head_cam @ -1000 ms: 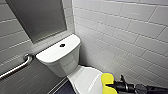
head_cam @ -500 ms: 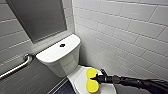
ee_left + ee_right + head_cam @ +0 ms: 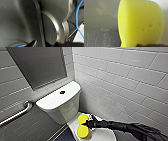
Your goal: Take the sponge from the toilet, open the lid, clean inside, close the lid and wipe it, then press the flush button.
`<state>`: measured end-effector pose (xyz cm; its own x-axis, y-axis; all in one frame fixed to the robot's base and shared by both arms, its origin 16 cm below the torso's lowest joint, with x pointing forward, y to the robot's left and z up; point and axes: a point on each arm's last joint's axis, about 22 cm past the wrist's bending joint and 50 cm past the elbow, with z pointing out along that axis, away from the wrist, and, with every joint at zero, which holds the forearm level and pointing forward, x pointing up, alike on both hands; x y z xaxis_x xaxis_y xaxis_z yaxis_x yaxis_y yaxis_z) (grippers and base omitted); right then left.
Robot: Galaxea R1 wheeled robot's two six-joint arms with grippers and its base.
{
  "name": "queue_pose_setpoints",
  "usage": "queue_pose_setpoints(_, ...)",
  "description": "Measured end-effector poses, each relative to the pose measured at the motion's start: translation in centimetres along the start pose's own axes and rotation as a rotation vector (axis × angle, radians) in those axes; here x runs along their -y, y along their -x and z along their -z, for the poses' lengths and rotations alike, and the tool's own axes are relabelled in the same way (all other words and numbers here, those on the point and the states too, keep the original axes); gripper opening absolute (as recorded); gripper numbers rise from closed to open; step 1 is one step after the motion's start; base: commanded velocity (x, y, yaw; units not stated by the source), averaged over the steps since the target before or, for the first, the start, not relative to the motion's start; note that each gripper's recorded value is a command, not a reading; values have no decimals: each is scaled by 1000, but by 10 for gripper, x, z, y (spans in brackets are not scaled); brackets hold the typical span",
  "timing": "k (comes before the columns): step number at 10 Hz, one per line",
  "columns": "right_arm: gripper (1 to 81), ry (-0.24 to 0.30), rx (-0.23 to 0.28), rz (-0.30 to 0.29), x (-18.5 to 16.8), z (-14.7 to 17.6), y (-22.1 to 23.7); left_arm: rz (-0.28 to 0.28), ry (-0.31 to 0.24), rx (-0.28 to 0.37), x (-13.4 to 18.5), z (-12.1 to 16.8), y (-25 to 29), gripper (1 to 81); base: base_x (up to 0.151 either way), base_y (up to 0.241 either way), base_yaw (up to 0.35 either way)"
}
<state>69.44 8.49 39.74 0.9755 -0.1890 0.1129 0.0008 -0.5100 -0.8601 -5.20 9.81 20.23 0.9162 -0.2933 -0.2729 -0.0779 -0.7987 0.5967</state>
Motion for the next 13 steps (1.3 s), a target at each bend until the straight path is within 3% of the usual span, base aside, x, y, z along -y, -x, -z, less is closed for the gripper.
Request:
queue_pose_setpoints(3,10,44,-28,11,0,-35,-4,1,-1,1,1,0,1,811,0,0,0)
queue_pose_setpoints(5,10,103,-48,9,-25,-43,-2,1,-2,1,1,0,1,811,0,0,0)
queue_pose_setpoints(6,10,148,-63,-6,-56,-38,3,1,-2,1,1,0,1,811,0,0,0)
queue_pose_setpoints(9,10,142,-80,6,-60,-41,12,1,-4,3,1,0,1,811,0,0,0)
queue_pose_setpoints(11,10,111,-35,12,-56,-36,31,0,-5,4,2,0,1,811,0,0,0)
queue_pose_setpoints(13,10,75,52,15,-56,-14,63,0,-5,4,2,0,1,811,0,0,0)
